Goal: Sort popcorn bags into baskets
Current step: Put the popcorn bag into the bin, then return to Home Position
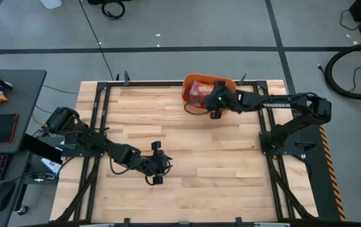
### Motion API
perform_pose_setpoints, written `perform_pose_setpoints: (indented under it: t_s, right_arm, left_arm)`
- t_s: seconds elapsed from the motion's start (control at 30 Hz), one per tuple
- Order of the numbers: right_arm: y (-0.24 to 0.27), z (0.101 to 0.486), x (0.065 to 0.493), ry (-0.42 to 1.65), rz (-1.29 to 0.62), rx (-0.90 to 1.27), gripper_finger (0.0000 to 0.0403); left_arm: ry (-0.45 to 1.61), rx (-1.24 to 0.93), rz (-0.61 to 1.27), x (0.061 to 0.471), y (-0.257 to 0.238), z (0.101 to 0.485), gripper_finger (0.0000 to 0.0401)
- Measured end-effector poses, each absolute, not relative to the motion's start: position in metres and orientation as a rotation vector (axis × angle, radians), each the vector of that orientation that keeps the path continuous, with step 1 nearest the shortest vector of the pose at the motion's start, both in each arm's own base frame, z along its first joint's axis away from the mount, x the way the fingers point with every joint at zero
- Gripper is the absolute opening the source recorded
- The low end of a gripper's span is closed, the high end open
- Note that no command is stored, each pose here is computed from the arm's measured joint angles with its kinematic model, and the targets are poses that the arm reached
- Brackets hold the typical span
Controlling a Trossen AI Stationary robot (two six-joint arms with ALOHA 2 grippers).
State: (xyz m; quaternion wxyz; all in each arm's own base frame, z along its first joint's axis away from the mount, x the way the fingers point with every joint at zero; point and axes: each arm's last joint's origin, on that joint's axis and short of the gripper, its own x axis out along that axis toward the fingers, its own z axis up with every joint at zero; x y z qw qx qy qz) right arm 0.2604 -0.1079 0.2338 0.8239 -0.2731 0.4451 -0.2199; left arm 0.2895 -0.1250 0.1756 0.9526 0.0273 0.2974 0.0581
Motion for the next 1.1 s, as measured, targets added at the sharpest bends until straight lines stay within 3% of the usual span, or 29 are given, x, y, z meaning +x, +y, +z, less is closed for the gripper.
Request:
perform_pose_setpoints:
  t_s: [0.2,0.4,0.67,0.83,1.1]
  right_arm:
    - [-0.121,0.23,0.253,0.98,-0.532,-0.499,0.0083]
    - [-0.111,0.243,0.253,0.969,-0.712,-0.399,0.0112]
    - [-0.068,0.269,0.238,0.88,-0.603,-0.269,0.0112]
    - [-0.047,0.27,0.213,0.747,-0.527,-0.141,0.0111]
    - [-0.024,0.251,0.181,0.529,-0.448,-0.024,0.0111]
  left_arm:
    - [0.612,0.06,0.119,0.289,-0.125,0.175,0.0141]
    - [0.618,0.066,0.125,0.289,-0.124,0.174,0.0141]
    - [0.606,0.179,0.163,0.283,-0.127,0.178,0.0141]
    - [0.523,0.287,0.241,0.26,-0.138,0.205,0.0139]
    - [0.482,0.376,0.222,0.23,-0.122,0.249,0.0066]
